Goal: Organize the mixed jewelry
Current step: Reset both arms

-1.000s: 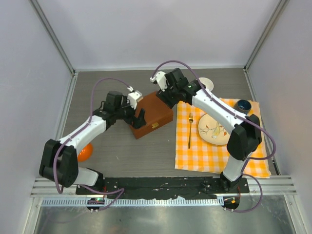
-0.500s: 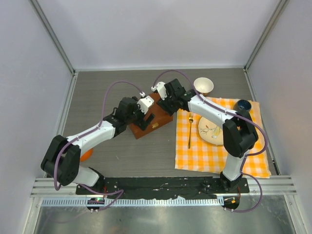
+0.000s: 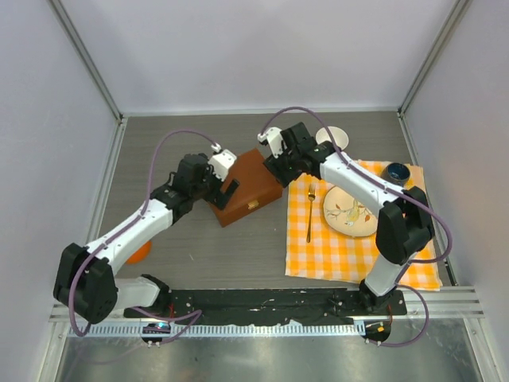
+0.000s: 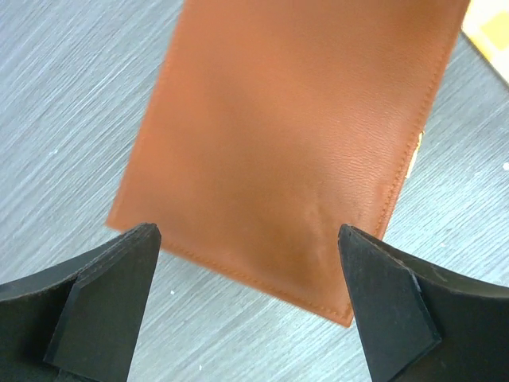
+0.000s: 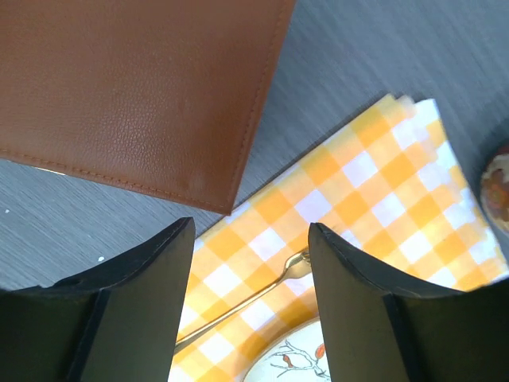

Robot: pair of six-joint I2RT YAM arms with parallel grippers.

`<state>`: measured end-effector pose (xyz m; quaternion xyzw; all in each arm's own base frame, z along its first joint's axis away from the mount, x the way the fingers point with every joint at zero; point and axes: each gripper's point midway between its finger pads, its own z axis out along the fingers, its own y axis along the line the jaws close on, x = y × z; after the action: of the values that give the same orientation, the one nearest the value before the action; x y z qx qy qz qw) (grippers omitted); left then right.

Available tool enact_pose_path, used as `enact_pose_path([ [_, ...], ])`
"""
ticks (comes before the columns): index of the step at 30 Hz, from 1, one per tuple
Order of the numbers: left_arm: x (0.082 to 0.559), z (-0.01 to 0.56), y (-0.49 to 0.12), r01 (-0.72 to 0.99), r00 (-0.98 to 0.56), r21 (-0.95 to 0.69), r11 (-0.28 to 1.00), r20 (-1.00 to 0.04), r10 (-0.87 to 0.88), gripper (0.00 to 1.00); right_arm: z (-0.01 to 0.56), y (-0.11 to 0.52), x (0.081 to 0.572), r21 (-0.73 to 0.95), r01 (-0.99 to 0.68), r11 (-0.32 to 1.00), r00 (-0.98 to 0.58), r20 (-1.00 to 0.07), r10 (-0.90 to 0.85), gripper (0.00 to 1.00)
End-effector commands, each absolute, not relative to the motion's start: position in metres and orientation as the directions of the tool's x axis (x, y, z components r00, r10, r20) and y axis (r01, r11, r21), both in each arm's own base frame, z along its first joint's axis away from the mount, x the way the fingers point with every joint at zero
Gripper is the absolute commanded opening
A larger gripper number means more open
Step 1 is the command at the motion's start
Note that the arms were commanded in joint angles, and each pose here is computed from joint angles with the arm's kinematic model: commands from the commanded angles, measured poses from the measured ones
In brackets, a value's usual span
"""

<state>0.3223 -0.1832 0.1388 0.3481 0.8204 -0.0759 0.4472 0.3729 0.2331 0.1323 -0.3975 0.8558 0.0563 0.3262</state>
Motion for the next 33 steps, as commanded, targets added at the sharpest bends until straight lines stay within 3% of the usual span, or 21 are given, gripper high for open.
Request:
enact_pose_path([
  [1, 0.336, 0.199, -0.164, 0.56, -0.4, 0.051, 0.827, -0.857, 0.324, 1.0, 0.216, 0.232, 0.381, -0.172, -0.68, 0.713, -0.384, -0.744, -0.546, 0.66],
  [5, 0.358, 0.241, -0.117, 0.387, -0.421, -0.065, 0.92, -0.9, 0.113, 1.0, 0.258, 0.202, 0.404, -0.179, -0.579, 0.795, -0.379, -0.804, -0.458, 0.68],
  [10, 0.373, 0.279, -0.074, 0.23, -0.343, -0.062, 0.971, -0.939, 0.022, 1.0, 0.315, 0.16, 0.43, -0.139, -0.421, 0.896, -0.336, -0.894, -0.297, 0.74],
  [16, 0.394, 0.313, -0.026, 0.115, -0.293, -0.177, 0.978, -0.946, -0.137, 1.0, 0.367, 0.106, 0.442, -0.133, -0.192, 0.972, -0.24, -0.954, -0.178, 0.77],
  [21, 0.405, 0.348, -0.013, 0.114, -0.198, -0.201, 0.973, -0.964, -0.176, 1.0, 0.392, 0.094, 0.44, -0.139, -0.13, 0.982, -0.177, -0.971, -0.161, 0.83],
  [33, 0.411, 0.356, -0.02, 0.146, -0.193, -0.246, 0.958, -0.957, -0.216, 1.0, 0.398, 0.088, 0.442, -0.132, -0.088, 0.987, -0.15, -0.978, -0.144, 0.82],
])
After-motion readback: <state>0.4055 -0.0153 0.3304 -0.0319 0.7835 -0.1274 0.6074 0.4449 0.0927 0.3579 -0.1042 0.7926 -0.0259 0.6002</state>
